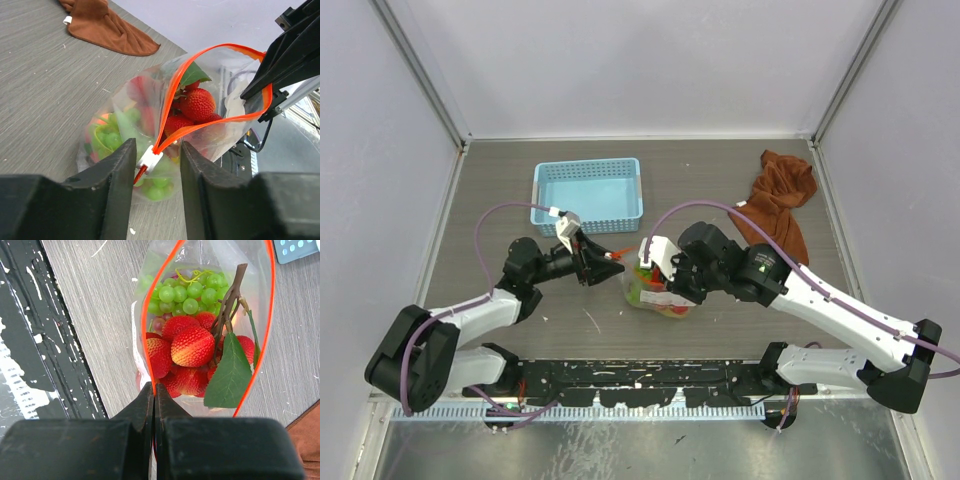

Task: Place the food in the zip-top bag and seal the zipper
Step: Zip the zipper food storage bag at the center of the board.

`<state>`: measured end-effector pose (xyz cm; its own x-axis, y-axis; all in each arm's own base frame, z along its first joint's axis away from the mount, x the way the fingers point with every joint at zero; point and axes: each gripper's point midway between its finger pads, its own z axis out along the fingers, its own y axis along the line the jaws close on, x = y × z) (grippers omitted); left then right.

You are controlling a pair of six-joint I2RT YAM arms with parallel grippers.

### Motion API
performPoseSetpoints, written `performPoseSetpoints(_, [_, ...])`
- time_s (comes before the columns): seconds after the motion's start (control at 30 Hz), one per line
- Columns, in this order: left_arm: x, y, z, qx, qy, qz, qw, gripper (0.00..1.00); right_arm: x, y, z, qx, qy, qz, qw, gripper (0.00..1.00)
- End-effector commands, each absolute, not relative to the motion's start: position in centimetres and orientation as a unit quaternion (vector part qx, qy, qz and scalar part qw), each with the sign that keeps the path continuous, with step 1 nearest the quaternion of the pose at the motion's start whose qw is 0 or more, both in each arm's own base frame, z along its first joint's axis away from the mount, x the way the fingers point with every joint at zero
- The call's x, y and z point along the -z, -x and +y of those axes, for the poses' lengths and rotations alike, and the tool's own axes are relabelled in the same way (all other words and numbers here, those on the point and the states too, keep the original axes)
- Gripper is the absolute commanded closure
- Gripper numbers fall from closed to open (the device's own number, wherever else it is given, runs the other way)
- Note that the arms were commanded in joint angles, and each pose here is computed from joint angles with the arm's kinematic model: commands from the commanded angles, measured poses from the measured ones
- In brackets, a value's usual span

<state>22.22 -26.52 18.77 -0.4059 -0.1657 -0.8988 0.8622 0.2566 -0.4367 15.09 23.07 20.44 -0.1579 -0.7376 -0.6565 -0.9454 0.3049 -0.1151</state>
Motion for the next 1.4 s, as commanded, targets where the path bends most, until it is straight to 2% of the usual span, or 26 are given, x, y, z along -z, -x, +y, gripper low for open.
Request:
performPoseSetpoints(0.0, [-20.7,-22.1,-26.8,0.555,-0.290,0.603,0.494,0.65,-22.3,-16.1,23.5,-0.165,0.558,0.728,0.364,0.99])
performPoseSetpoints(0.23, [-21.5,-21.4,-26.7,0.563,-0.293,0.597,0.490,0.89,-22.1,-16.7,22.4,-0.146,0.547,0.735,0.373,0.99])
performPoseSetpoints(0.4, [-22.7,-21.3,-26.4,0.554,-0.292,0.604,0.493,1.00,-22.1,-17.0,21.3,-0.135,0.538,0.738,0.384,0.99])
performPoseSetpoints(0.5, [-23.6,-21.7,-26.0,0.531,-0.289,0.622,0.498,1.00,-22.3,-16.9,21.1,-0.136,0.536,0.737,0.389,0.93])
performPoseSetpoints(0.57, [-23.9,-21.6,-25.7,0.521,-0.287,0.637,0.490,1.00,-22.5,-16.9,21.2,-0.140,0.533,0.736,0.393,0.82])
performPoseSetpoints(0.67, [-24.4,-21.2,-25.4,0.510,-0.284,0.657,0.477,1.00,-23.0,-17.1,22.2,-0.156,0.525,0.736,0.398,0.52])
performPoseSetpoints(0.77, [-25.0,-20.5,-25.0,0.502,-0.289,0.665,0.472,1.00,-24.2,-17.0,23.9,-0.189,0.525,0.726,0.403,0.37])
performPoseSetpoints(1.13, [-26.2,-19.3,-23.2,0.435,-0.330,0.710,0.445,1.00,-30.7,-18.0,29.5,-0.271,0.531,0.655,0.465,0.05])
performPoseSetpoints(1.2, [-26.6,-19.1,-23.0,0.429,-0.337,0.713,0.441,1.00,-31.8,-18.6,30.4,-0.276,0.533,0.635,0.486,0.01])
performPoseSetpoints(1.37, [-27.6,-18.4,-22.6,0.421,-0.356,0.711,0.436,1.00,-32.9,-20.2,32.5,-0.273,0.541,0.600,0.522,0.00])
